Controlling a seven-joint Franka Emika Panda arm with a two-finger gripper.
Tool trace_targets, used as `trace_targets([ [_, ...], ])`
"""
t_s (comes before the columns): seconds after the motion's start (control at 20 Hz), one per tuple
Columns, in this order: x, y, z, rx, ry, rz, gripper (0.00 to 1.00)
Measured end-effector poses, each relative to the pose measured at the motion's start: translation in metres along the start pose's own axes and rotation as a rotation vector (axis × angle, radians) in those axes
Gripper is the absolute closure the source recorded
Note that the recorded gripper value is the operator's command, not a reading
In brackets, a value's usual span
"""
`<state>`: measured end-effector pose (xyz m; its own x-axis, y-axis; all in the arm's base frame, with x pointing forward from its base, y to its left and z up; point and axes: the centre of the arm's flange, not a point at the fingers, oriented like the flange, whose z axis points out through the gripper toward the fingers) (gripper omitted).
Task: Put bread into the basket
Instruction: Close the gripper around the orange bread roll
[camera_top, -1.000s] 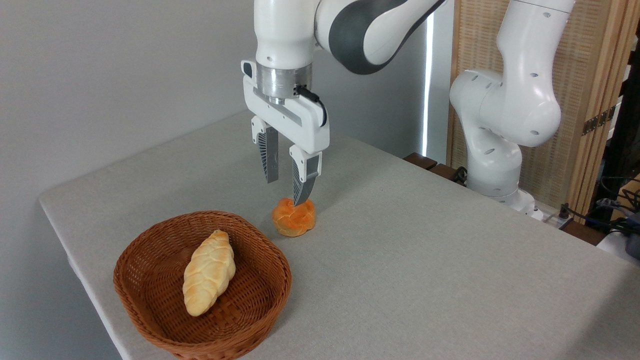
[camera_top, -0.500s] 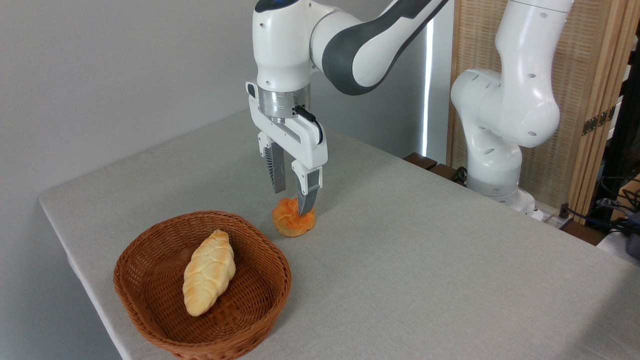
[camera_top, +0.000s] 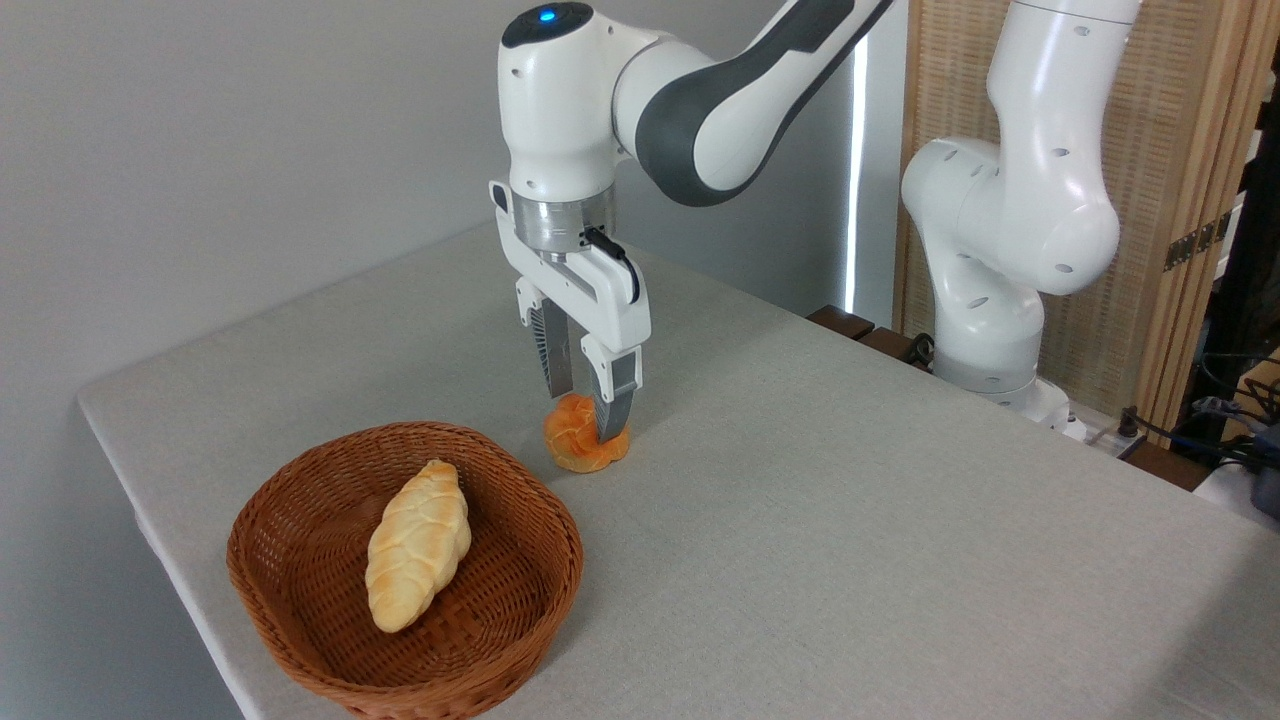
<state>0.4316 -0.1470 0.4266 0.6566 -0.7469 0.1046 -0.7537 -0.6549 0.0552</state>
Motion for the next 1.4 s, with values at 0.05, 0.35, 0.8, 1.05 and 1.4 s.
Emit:
trace_targets([
  [0.05, 0.0003, -0.0003, 0.0014, -0.001, -0.001, 0.0, 0.0],
  [0.35, 0.0014, -0.0016, 0.0037, 0.011, -0.005, 0.008, 0.01],
  [0.8, 0.0032, -0.0021, 0.0066, 0.015, -0.003, 0.054, 0.5],
  [1.05, 0.0032, -0.0021, 0.0066, 0.016, -0.003, 0.062, 0.57],
  [1.4, 0.0033, -0.002, 0.0066, 0.016, -0.003, 0.067, 0.58],
])
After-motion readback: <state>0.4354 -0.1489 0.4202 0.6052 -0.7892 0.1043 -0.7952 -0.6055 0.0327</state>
